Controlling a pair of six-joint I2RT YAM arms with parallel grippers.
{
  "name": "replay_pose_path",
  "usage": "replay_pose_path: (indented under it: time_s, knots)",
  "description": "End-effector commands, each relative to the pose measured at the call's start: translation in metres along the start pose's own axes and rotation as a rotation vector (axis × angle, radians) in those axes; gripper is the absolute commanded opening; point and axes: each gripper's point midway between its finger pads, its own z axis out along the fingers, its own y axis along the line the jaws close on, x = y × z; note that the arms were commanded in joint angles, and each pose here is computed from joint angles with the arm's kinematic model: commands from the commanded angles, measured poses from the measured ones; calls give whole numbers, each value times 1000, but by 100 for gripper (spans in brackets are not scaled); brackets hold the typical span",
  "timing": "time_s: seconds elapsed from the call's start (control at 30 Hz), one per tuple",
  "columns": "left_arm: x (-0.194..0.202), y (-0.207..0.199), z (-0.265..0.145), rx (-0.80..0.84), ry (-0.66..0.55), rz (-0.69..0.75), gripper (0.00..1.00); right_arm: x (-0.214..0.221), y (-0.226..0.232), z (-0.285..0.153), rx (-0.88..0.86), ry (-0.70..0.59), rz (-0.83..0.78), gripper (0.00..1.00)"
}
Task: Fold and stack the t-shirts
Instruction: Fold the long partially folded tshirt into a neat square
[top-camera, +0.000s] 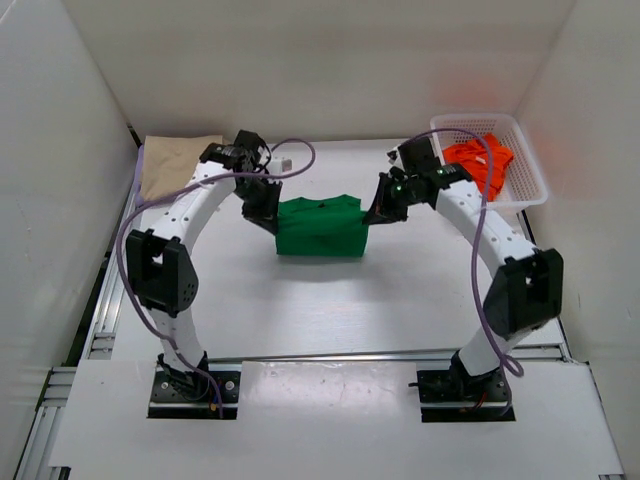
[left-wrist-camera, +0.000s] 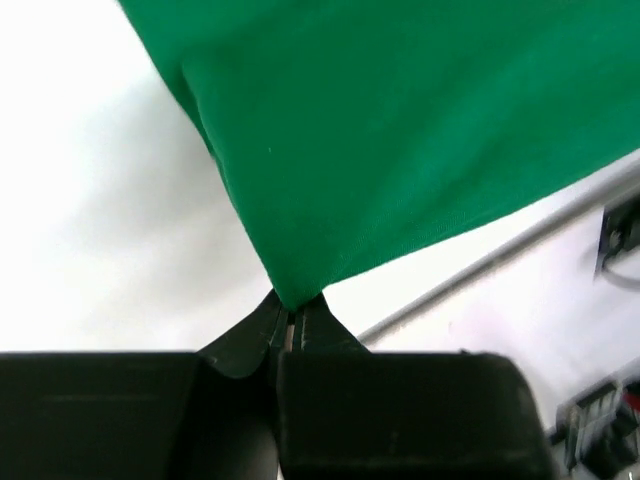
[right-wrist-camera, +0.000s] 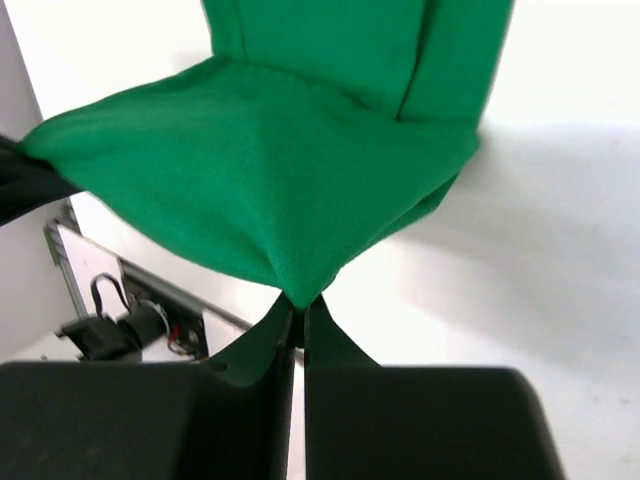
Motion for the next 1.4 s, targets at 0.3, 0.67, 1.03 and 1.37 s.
replay_pose_path:
  time_s: [0.3, 0.67, 1.03, 1.37]
  knots:
    - [-76, 51, 16, 10, -75, -76, 10, -71, -10, 50, -89, 100, 87, 0]
    - [-144, 100, 46, -2, -265, -54, 42, -139, -57, 109, -67, -26, 269, 32]
    - [-163, 129, 20, -183, -396, -40, 63, -185, -59, 82, 51, -261, 115, 37]
    - [-180, 57, 70, 1, -352, 86, 56, -149, -62, 154, 36, -109, 191, 0]
